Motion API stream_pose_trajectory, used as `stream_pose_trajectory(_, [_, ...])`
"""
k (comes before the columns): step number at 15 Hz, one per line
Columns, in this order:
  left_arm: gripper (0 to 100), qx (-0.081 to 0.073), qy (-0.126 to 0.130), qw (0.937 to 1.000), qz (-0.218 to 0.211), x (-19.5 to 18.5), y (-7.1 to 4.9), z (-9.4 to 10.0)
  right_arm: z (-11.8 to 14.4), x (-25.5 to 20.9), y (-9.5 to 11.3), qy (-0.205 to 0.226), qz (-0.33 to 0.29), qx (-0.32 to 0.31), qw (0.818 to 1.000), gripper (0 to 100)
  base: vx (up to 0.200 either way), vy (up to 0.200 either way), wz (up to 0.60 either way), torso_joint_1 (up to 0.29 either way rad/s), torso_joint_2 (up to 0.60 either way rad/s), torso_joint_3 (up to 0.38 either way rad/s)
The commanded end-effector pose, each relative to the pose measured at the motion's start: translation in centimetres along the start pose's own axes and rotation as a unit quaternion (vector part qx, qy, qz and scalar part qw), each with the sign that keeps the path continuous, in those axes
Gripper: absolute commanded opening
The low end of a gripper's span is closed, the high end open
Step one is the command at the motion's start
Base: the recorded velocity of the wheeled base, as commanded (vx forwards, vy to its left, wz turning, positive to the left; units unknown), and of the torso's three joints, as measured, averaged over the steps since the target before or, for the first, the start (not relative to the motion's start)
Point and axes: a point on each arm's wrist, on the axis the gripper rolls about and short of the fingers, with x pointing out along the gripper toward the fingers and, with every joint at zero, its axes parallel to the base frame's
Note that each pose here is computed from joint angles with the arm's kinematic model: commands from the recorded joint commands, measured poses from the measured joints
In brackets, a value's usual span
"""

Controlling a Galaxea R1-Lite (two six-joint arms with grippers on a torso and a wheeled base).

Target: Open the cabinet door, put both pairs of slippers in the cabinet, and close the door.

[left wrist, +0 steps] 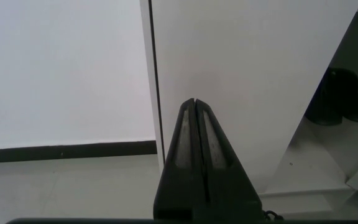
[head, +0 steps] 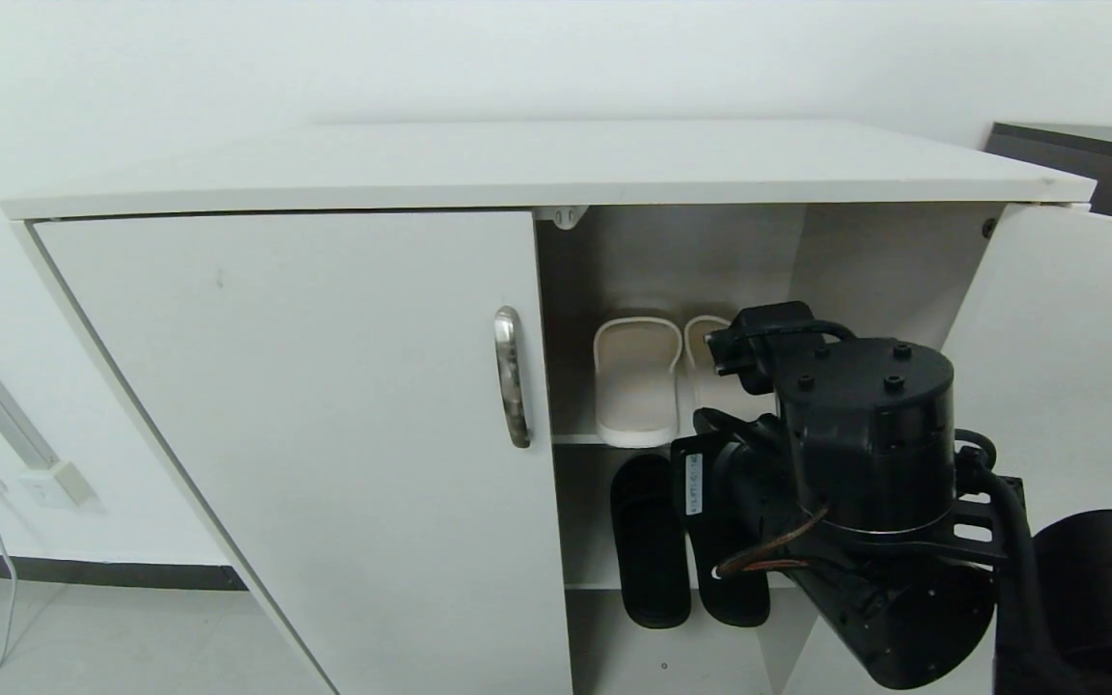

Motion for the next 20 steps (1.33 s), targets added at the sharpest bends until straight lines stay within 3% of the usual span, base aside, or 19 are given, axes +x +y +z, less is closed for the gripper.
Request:
stream_pose_trajectory(1, [0, 0.0, 0.0, 1.0, 0.0, 0.0, 0.0, 0.0, -0.4, 0.2, 0.2, 0.004, -0.001, -0.003, 1.0, 0, 0.0, 0.0, 0.0, 0.0, 0.0, 0.0])
stream_pose_trajectory(4, [0, 0.0, 0.0, 1.0, 0.0, 0.0, 0.0, 0.0, -0.4, 0.3, 0.5, -0.007, 0.002, 0.005, 1.0, 0, 0.0, 0.0, 0.0, 0.0, 0.0, 0.0])
stream_pose_trajectory(20, [0, 0.0, 0.0, 1.0, 0.0, 0.0, 0.0, 0.0, -1.7, 0.2, 0.1, 0.005, 0.005, -0.01, 1.0, 0, -0.2, 0.0, 0.0, 0.005, 0.0, 0.002])
